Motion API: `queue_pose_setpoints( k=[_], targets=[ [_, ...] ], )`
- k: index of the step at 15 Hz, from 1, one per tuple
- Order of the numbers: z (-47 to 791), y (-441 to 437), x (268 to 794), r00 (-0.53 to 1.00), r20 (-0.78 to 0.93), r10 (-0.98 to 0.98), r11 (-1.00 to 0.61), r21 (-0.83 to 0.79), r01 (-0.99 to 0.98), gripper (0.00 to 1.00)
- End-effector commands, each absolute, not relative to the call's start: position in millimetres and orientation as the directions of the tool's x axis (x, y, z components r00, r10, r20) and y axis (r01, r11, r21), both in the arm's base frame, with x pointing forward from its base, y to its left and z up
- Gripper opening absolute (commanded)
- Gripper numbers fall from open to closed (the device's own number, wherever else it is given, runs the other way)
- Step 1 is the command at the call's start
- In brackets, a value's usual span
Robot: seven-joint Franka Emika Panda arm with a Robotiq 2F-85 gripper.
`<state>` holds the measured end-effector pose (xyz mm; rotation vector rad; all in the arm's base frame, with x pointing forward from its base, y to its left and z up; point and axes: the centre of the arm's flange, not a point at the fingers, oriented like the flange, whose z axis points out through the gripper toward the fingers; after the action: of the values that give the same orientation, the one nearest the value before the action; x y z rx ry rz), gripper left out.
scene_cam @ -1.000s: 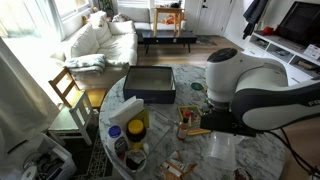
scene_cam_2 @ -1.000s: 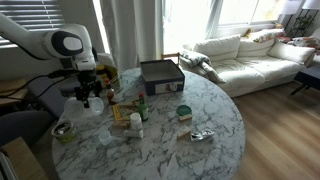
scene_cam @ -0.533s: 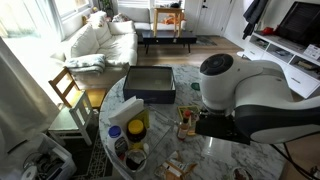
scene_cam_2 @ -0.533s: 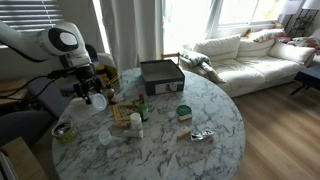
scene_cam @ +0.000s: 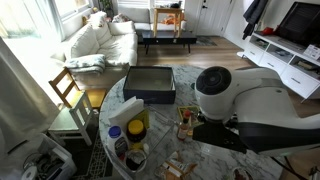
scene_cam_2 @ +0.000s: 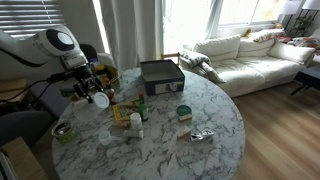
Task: Pick up the clear cup and place it upside down on the table, pick up the clear measuring spoon and put it on top of the clear cup
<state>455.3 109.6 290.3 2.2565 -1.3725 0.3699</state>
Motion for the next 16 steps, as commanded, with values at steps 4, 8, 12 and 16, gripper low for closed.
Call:
queue_pose_setpoints(
  k=[4, 8, 12, 16],
  targets=[
    [285.2, 112.7, 454.1, 0.462, 0.456, -0.76, -0.385, 0.256, -0.886, 0.85],
    [276.1, 127.8, 452.8, 0.475, 0.474, -0.741, -0.4, 0.255, -0.88, 0.6],
    [276.4, 152.1, 448.2, 0.493, 0.545, -0.678, -0.429, 0.25, -0.868, 0.6],
    [274.6, 162.0, 438.3, 0.484, 0.654, -0.581, -0.443, 0.245, -0.863, 0.6]
  ],
)
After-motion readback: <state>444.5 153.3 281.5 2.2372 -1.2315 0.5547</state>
